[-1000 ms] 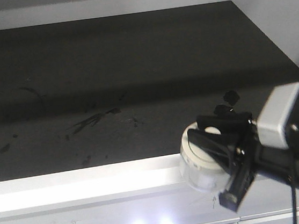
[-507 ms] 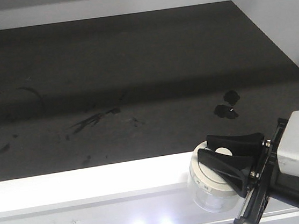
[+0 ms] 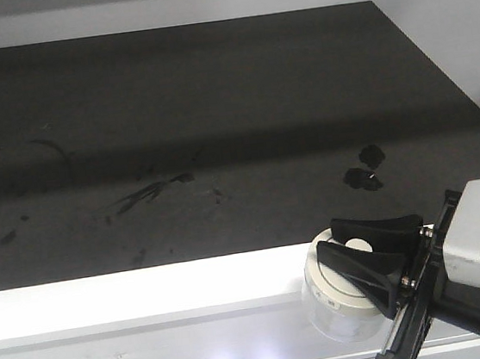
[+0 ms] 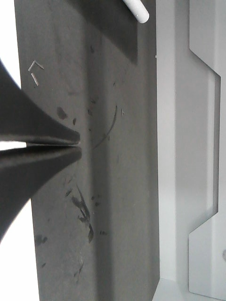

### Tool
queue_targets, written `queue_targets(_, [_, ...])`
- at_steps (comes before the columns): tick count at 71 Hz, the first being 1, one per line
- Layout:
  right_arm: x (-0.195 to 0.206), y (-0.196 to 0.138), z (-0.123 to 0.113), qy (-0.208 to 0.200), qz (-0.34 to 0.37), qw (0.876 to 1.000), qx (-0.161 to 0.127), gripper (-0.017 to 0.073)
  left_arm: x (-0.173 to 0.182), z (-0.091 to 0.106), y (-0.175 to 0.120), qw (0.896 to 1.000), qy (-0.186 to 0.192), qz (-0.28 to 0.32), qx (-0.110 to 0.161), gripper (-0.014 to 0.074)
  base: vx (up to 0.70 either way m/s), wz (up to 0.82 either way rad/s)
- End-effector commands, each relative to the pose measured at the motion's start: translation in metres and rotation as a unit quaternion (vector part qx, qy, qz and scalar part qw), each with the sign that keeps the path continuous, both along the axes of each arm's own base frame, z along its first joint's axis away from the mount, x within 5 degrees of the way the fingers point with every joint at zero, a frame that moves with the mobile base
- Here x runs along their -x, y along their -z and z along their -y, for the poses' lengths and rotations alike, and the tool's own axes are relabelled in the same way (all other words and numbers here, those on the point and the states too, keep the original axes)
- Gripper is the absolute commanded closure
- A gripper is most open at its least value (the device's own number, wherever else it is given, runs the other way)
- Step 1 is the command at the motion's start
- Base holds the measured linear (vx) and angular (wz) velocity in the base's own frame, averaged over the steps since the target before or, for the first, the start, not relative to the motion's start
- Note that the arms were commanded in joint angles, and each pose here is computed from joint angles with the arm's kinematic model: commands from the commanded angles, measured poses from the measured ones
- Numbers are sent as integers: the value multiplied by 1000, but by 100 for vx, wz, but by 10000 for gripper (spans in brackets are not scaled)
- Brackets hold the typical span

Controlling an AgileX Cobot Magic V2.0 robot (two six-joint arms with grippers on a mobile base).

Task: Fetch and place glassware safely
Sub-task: 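Lift the jar with the right gripper and pull it out toward the robot, then drive the base across the lab holding the jar in the right gripper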

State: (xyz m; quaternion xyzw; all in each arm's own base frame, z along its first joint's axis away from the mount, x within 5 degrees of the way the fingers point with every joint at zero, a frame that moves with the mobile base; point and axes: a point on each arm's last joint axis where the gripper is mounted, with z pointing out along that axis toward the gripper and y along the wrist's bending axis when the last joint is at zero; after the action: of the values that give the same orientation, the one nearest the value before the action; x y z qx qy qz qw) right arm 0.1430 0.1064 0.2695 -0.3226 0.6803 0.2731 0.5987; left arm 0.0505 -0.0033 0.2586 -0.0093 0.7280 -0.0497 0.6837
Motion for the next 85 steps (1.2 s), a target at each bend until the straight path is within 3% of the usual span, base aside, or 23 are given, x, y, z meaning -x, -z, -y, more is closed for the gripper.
queue_targets(1, [1,-17,-2,-16,28,999,-38,560,0,0,-15,999,2,41,10,601,0,0])
queue_targets(44, [1,-17,-2,-16,27,999,-38,560,0,0,-15,999,2,41,10,601,-3,14])
queue_targets(85, [1,-17,-2,-16,27,999,-38,560,0,0,-15,999,2,41,10,601,-9,73])
